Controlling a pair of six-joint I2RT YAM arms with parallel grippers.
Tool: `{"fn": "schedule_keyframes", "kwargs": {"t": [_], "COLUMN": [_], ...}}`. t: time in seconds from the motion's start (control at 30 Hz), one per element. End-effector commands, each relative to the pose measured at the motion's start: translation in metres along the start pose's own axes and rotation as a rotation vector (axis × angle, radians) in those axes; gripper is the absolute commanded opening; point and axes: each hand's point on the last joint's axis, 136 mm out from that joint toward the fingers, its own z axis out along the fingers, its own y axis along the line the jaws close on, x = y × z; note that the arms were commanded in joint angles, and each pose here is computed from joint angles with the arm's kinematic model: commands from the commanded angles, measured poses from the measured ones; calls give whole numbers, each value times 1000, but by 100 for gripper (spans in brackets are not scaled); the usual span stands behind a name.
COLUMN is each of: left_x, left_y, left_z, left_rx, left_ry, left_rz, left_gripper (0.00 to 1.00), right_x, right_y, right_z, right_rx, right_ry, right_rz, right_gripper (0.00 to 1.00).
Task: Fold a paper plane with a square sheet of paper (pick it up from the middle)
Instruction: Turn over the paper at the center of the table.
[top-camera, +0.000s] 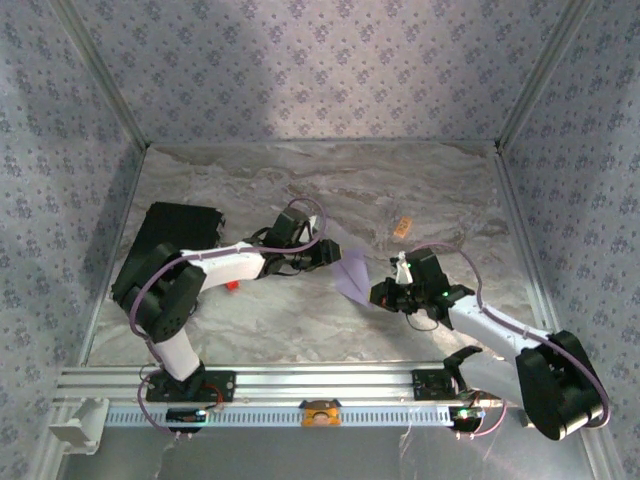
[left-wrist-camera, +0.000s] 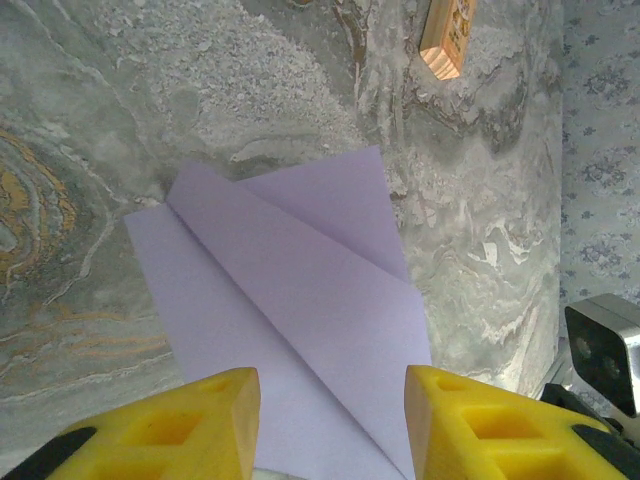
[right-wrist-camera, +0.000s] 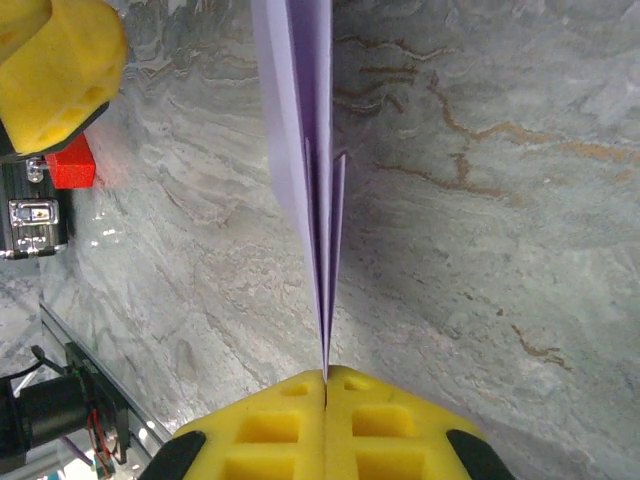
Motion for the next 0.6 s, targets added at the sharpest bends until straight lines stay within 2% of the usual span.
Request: {"fn": "schedule_keyframes", "kwargs": {"t": [0.0, 0.23, 0.43, 0.57], "left_x": [-6, -13, -9, -7], "left_y": [-3, 0, -3, -2], "left_z": [-13, -31, -41, -51], "left_rx": [-5, -30, 5, -4], "left_ry": [-46, -106, -130, -134], "left_rz": [26, 23, 0, -12], "left_gripper": [42, 43, 44, 46], "right_x": [-10, -16, -18, -17], "right_y": [9, 14, 10, 14], "right_z": [-7, -14, -26, -37], "right_rx": [32, 101, 216, 262], "right_ry": [-34, -66, -74, -96], "right_rz": [-73, -102, 38, 63], "right_gripper": [6, 6, 5, 4]}}
